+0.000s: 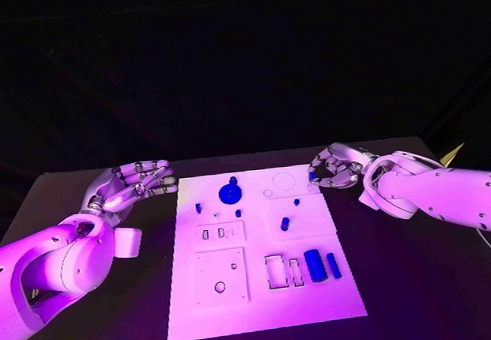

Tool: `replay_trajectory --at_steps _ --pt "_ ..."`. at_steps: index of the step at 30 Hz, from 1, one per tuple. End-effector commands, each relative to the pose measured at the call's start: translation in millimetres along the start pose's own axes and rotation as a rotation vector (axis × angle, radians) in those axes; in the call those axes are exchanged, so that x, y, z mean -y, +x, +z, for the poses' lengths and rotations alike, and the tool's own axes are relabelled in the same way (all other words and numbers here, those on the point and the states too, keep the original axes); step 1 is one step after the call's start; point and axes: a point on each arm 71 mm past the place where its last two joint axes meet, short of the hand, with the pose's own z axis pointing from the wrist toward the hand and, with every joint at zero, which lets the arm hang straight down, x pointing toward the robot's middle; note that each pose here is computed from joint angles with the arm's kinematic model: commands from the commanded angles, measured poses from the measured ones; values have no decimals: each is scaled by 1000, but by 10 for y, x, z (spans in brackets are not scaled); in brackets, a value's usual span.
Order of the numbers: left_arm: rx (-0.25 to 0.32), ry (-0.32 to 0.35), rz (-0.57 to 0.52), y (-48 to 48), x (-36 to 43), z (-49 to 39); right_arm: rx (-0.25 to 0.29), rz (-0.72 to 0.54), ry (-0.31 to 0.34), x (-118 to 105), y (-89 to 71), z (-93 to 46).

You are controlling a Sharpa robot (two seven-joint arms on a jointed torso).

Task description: Assemble the parts on the task board

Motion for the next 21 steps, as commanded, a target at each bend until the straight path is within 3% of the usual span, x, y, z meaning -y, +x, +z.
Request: replay_trajectory --at_steps 1,12,21 --pt "-20 9 -5 18 10 2 64 -12 -13 -50 -34 -23" --pt "-19 9 -5 11 8 3 96 72 -70 -578 -6 -66" --pt "-14 8 -2 -2 7 6 71 105 -104 -1245 290 -70"
